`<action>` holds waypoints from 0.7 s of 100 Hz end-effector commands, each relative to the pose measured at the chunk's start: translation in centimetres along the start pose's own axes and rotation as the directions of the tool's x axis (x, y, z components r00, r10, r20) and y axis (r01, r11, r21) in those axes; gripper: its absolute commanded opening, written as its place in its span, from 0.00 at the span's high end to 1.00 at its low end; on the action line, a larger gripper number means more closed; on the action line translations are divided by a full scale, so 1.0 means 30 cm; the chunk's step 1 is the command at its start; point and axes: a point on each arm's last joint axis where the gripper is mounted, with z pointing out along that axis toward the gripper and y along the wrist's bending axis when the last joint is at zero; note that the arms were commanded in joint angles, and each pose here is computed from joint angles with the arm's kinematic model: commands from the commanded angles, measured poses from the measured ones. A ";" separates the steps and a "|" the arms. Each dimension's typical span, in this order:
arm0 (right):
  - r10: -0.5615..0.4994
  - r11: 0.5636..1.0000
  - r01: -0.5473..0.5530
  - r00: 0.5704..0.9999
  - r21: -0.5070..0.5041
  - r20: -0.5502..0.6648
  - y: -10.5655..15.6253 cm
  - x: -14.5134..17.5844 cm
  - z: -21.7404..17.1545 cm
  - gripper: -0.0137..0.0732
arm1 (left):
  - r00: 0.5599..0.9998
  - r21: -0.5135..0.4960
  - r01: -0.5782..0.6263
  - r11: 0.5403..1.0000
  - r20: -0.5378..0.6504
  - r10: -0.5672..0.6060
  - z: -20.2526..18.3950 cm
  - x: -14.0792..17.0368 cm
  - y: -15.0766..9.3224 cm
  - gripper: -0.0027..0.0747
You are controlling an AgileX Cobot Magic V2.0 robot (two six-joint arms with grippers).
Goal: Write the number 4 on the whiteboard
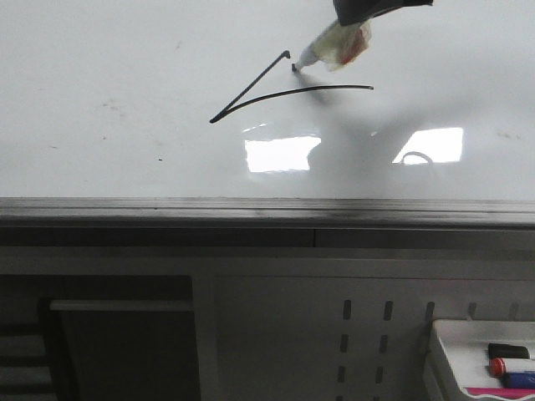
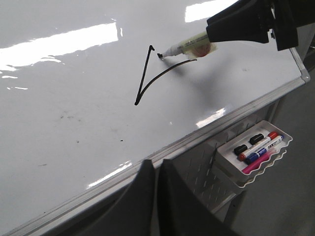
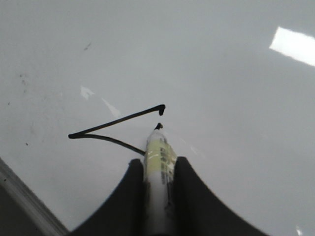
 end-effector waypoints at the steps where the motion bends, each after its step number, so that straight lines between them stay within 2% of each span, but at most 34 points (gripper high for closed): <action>1: -0.008 1.000 0.008 1.000 0.001 -0.021 -0.014 -0.016 -0.018 0.89 | 0.998 -0.014 0.043 0.999 0.052 -0.042 -0.006 -0.038 0.004 0.99; 16: -0.015 0.997 0.001 0.987 -0.082 -0.160 0.036 0.033 -0.020 0.89 | 0.997 -0.007 0.056 0.998 0.059 -0.056 -0.006 -0.040 0.002 0.99; 32: -0.003 0.989 -0.030 0.977 -0.147 -0.215 0.098 0.086 -0.018 0.89 | 0.993 0.010 0.091 0.996 0.075 -0.091 -0.006 -0.045 -0.002 0.99; 48: 0.004 0.989 -0.034 0.980 -0.144 -0.199 0.104 0.089 -0.015 0.89 | 0.993 0.022 0.090 0.996 0.070 -0.091 -0.006 -0.044 -0.006 0.99; 66: 0.010 0.991 -0.026 0.993 -0.131 -0.119 0.097 0.048 -0.052 0.89 | 0.994 0.045 0.084 0.995 0.063 -0.087 -0.007 -0.043 -0.013 0.99; 70: 0.006 0.990 -0.019 0.996 -0.139 -0.089 0.103 0.028 -0.075 0.89 | 0.996 0.059 0.058 0.997 0.061 -0.062 -0.007 -0.043 -0.018 0.96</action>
